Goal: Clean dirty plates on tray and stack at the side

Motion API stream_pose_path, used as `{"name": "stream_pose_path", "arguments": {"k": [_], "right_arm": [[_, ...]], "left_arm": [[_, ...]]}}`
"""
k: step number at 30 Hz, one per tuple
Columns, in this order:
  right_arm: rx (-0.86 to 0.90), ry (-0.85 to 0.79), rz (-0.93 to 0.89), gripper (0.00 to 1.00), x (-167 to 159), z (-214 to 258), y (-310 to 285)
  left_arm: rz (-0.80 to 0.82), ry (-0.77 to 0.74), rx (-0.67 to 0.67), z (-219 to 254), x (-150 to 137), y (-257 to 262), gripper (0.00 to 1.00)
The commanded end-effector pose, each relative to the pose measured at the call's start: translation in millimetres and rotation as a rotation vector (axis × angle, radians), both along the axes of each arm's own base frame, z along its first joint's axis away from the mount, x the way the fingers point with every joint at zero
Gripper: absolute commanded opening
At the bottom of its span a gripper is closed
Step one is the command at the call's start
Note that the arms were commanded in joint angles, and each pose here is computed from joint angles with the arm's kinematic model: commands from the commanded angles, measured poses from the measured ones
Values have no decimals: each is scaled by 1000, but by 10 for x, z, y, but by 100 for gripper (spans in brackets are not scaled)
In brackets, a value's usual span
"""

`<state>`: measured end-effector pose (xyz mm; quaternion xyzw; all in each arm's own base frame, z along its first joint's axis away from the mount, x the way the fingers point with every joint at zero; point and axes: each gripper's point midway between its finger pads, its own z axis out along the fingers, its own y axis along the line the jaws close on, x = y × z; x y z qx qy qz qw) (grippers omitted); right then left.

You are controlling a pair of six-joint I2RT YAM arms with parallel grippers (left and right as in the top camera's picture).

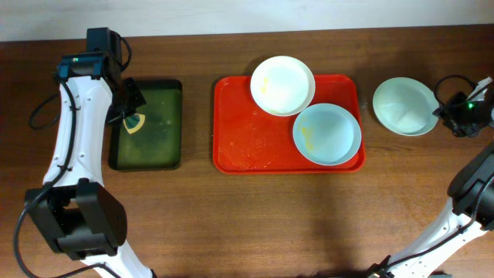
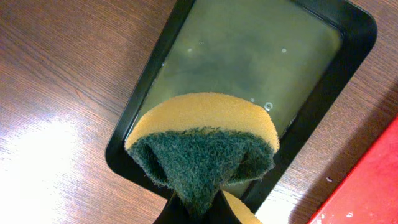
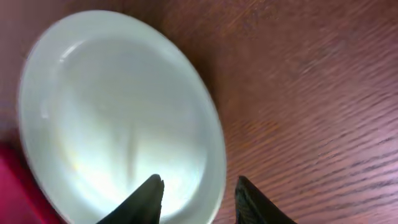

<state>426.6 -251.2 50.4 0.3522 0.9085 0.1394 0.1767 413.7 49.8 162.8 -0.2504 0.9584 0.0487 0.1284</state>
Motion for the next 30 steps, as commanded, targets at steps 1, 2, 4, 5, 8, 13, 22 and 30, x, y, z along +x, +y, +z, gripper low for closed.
{"name": "stream_pose_path", "arguments": {"k": [1, 2, 4, 5, 8, 13, 22, 30], "right_arm": [[79, -233, 22, 48, 439, 862, 189], [77, -323, 125, 64, 709, 1244, 568], [27, -316, 363, 69, 1018, 1157, 1457], [-31, -292, 477, 69, 1104, 1037, 1846], [-268, -165, 639, 69, 1311, 460, 2821], [-430, -123, 691, 70, 1503, -182, 3247], [-128, -77, 824, 4, 1122, -285, 3742], [-64, 151, 983, 7, 398, -415, 4189]], "left_arm": [[-16, -20, -1, 54, 22, -6, 0], [-16, -22, -2, 55, 26, -6, 0], [-23, -27, -30, 51, 37, -55, 0], [-24, -26, -30, 51, 37, -55, 0], [-24, -26, -30, 51, 37, -55, 0], [-30, -24, -48, 45, 31, -95, 0], [-30, -31, -47, 50, 50, -94, 0], [-30, -32, -47, 51, 51, -93, 0]]}}
